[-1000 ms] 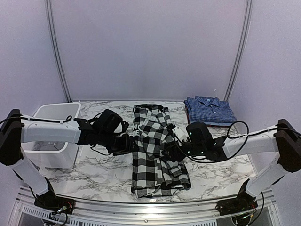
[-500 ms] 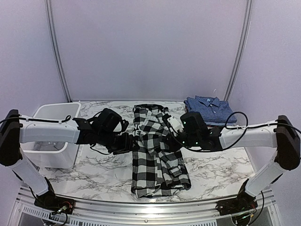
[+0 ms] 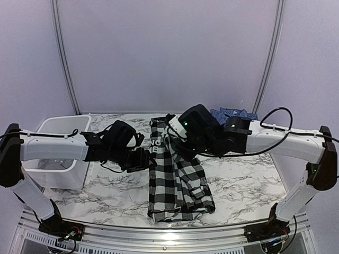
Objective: Fold and stack the long sleeve shirts
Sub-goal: Smooth out the rectangle-folded shirt at the center of the board.
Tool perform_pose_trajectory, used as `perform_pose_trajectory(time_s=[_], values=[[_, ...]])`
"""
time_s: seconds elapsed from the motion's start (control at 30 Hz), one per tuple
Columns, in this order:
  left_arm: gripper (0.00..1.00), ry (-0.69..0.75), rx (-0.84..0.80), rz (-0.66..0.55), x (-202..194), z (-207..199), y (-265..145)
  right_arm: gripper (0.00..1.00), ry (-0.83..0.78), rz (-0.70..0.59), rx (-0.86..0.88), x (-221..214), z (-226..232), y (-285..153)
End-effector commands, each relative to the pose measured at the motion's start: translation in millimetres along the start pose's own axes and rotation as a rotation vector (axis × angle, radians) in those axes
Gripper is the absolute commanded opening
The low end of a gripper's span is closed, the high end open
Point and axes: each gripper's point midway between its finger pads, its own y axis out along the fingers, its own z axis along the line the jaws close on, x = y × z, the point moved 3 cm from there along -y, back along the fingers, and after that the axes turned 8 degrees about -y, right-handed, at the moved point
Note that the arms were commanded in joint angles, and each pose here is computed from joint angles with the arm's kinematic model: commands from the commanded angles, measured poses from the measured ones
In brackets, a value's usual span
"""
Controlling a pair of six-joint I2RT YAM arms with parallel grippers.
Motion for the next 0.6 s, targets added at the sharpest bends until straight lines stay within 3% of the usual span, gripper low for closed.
perform_pose_trajectory(time_s=[0.0,0.23,0.37,0.43,0.57], values=[[0.61,-0.02,0.025,-0.037,6,10,-6,0.0,-0.199,0.187,-0.079,-23,22,9],[0.61,-0.078,0.063,-0.041,6,33,-7,0.0,-0.355,0.276,0.024,-45,88,29],[0.62,-0.081,0.065,-0.035,5,34,-6,0.01,-0.345,0.251,0.14,-37,121,32],[0.62,-0.079,0.066,-0.032,4,35,-6,0.07,-0.301,0.227,0.22,-32,135,33],[0.62,-0.077,0.069,-0.023,3,38,-5,0.29,-0.225,0.181,0.321,-24,151,33]])
